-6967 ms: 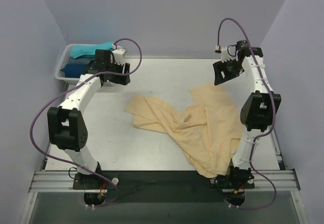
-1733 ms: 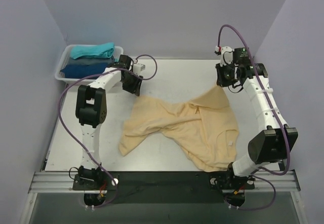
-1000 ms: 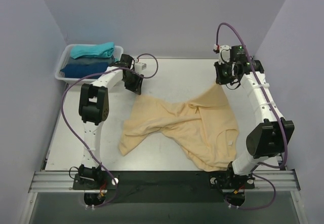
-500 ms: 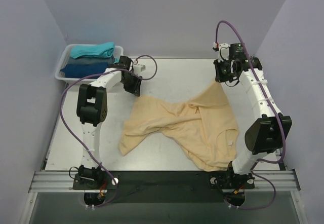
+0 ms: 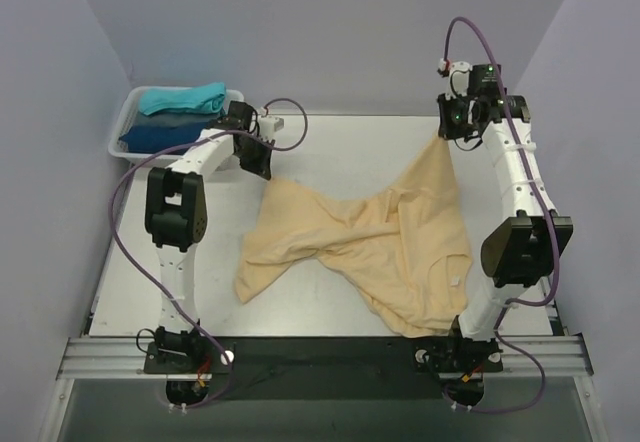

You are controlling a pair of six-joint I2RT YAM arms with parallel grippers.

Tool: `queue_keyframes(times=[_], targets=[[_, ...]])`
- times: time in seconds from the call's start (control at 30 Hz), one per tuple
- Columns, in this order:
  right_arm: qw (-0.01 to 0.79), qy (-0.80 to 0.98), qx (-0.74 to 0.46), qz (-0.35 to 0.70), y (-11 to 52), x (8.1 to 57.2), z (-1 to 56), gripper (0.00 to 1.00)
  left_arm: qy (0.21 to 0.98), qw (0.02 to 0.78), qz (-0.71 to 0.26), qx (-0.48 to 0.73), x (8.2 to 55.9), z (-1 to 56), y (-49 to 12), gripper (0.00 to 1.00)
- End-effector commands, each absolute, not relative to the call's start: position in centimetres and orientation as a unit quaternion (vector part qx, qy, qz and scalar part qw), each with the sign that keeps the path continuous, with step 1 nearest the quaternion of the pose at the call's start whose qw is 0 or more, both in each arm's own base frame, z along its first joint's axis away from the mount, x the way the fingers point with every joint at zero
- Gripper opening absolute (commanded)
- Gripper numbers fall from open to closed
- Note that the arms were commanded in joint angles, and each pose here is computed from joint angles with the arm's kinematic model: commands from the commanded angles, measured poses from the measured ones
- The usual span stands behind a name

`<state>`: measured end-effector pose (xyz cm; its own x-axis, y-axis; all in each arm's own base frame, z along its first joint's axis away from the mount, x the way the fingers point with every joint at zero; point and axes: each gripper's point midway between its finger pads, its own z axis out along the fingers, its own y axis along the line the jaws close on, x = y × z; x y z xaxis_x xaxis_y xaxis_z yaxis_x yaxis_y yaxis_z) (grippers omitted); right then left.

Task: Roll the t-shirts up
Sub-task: Flatten out the T-shirt at the center of the board.

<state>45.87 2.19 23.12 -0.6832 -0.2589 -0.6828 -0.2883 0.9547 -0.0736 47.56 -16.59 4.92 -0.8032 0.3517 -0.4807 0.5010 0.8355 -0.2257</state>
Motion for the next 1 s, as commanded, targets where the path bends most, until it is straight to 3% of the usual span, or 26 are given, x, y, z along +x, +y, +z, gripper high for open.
queue_keyframes(times=[0.0,0.13,0.2,0.5,0.97], targets=[[0.458,0.877,-0.145,0.002,1.6,48.1,30.6,0.00,0.855,0.420,-0.185,0.241,51.2,21.8,-15.8,0.00],[0.501,0.853,-0.147,0.001,1.8,48.1,34.5,0.00,0.800,0.525,-0.169,0.236,49.8,31.1,-14.6,0.00],[0.520,0.842,-0.145,-0.002,1.8,47.9,36.3,0.00,0.789,0.547,-0.163,0.228,48.8,32.9,-14.1,0.00],[0.679,0.724,-0.115,-0.048,0.6,44.9,50.8,0.00,0.672,0.706,-0.100,0.201,43.1,47.9,-11.1,0.00],[0.816,0.556,-0.105,-0.115,-0.5,30.7,65.2,0.00,0.534,0.829,-0.030,0.162,31.2,61.4,-6.9,0.00]])
